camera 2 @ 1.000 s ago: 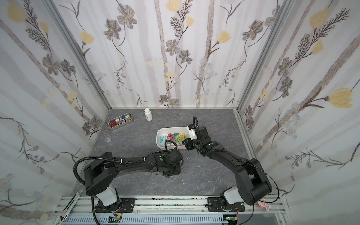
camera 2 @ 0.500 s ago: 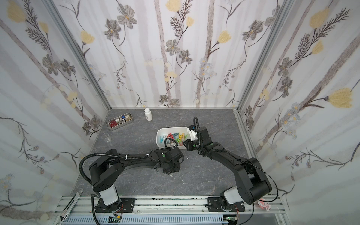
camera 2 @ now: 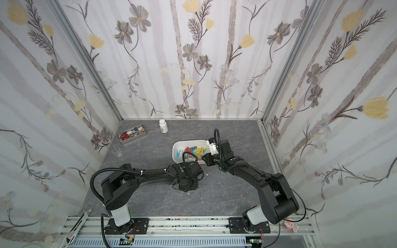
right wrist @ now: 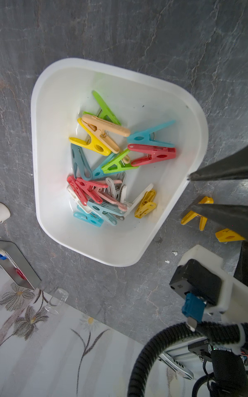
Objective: Put the clothespins into the storage box
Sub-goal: Pick up the clothespin from the center of the board.
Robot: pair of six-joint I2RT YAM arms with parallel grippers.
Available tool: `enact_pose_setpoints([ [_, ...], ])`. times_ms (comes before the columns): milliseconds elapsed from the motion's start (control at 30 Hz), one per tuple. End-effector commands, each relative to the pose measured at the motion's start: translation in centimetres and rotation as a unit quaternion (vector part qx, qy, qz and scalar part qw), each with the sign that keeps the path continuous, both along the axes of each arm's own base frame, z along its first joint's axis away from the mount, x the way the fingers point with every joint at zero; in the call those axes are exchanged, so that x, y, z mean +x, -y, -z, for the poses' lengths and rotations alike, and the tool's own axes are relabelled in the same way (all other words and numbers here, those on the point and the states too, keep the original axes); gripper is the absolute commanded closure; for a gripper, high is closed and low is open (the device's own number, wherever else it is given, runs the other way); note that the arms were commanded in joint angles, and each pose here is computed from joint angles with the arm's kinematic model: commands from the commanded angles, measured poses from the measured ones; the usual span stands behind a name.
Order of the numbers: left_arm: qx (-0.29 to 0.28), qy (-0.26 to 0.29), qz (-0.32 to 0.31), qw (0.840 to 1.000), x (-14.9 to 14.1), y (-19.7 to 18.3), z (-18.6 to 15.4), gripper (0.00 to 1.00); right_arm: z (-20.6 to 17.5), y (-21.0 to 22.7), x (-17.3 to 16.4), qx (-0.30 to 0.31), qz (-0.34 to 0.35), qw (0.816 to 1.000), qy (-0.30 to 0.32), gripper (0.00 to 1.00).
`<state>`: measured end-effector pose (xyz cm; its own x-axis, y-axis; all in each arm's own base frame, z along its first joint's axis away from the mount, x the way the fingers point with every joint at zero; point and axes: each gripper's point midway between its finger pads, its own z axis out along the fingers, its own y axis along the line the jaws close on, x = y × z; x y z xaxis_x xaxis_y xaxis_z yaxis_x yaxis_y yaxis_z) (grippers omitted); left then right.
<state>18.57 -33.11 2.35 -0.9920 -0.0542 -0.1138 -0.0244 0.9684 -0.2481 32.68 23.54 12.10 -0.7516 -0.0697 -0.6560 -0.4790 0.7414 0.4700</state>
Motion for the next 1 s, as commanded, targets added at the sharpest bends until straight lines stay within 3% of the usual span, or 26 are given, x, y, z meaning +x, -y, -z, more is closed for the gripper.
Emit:
enact_pose_setpoints([
  [0,0.018,0.008,0.005,1.0,0.1,-0.9,-0.3,0.72,-0.3,-0.4,0.1,0.008,-0.008,1.0,0.009,0.78],
  [200,0.024,0.016,0.003,1.0,0.3,-1.4,-0.5,0.71,-0.3,-0.4,0.1,0.008,-0.008,1.0,0.009,0.78],
  [567,-0.023,0.012,-0.019,0.999,1.2,-0.3,-0.8,0.63,0.0,-0.4,-0.1,0.009,-0.011,1.0,0.006,0.78],
  [967,0.011,0.003,-0.008,1.0,0.8,-0.9,0.4,0.67,0.2,-0.3,-0.3,0.009,-0.012,1.0,0.006,0.78],
])
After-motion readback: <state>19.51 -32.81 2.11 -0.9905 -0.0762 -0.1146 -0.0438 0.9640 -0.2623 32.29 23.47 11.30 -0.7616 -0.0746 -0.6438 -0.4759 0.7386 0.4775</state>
